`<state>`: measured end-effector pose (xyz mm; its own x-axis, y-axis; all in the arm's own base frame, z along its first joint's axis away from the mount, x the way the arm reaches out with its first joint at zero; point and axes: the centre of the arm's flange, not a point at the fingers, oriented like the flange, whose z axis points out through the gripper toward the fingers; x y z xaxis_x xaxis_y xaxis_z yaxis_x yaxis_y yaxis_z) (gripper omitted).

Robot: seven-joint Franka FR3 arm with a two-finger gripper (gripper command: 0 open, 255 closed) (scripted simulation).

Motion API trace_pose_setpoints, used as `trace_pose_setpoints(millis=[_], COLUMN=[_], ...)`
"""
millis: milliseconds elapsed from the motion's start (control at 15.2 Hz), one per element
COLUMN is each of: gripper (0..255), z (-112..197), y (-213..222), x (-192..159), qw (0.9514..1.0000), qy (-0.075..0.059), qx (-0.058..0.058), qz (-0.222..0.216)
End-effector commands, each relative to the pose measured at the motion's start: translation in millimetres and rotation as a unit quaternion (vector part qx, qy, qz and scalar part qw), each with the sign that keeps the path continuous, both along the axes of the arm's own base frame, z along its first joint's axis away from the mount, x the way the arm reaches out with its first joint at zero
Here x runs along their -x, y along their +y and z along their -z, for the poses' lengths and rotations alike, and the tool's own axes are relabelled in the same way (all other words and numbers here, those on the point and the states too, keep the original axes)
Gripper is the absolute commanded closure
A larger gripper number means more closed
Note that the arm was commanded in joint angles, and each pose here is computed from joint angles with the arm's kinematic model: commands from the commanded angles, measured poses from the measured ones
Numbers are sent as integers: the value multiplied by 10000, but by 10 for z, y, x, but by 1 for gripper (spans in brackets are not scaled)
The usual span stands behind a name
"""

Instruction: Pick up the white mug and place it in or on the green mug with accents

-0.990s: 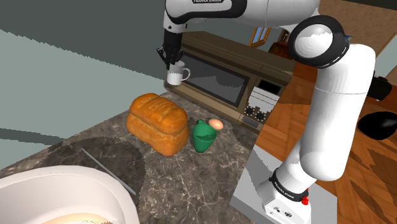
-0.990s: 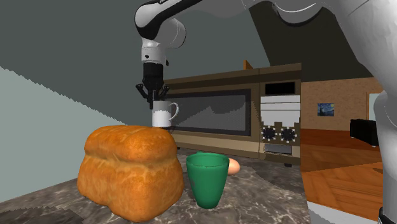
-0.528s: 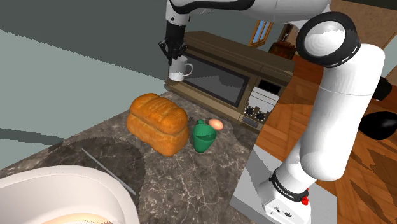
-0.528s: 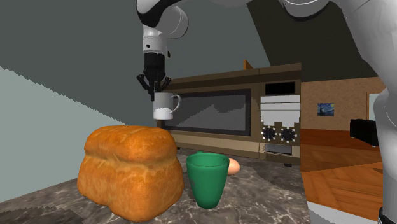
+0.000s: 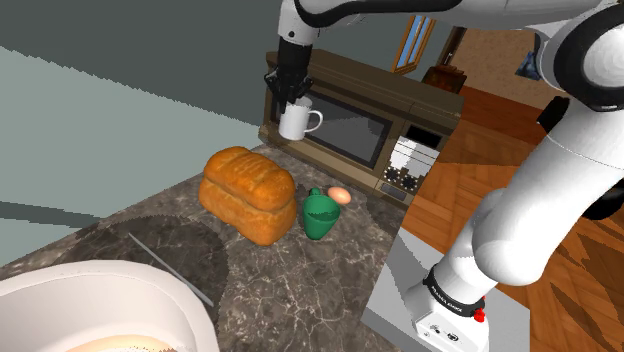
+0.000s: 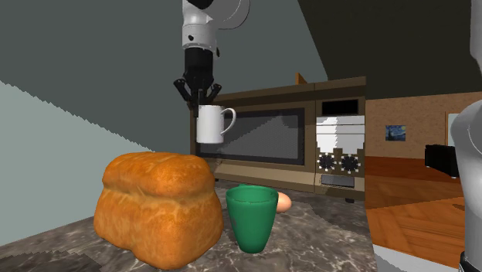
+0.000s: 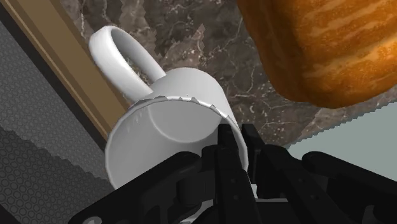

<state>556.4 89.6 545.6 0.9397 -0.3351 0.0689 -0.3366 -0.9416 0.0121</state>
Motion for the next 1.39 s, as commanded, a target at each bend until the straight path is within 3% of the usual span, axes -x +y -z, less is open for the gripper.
trace_pose_setpoints(millis=[0, 924, 1320], gripper=[255, 255, 255], z=[-33, -234, 20], y=[84, 671, 701], x=[260, 2000, 2087], qw=[10000, 10000, 10000], qy=[3, 3, 3], qx=[2, 2, 2], qz=[3, 3, 3])
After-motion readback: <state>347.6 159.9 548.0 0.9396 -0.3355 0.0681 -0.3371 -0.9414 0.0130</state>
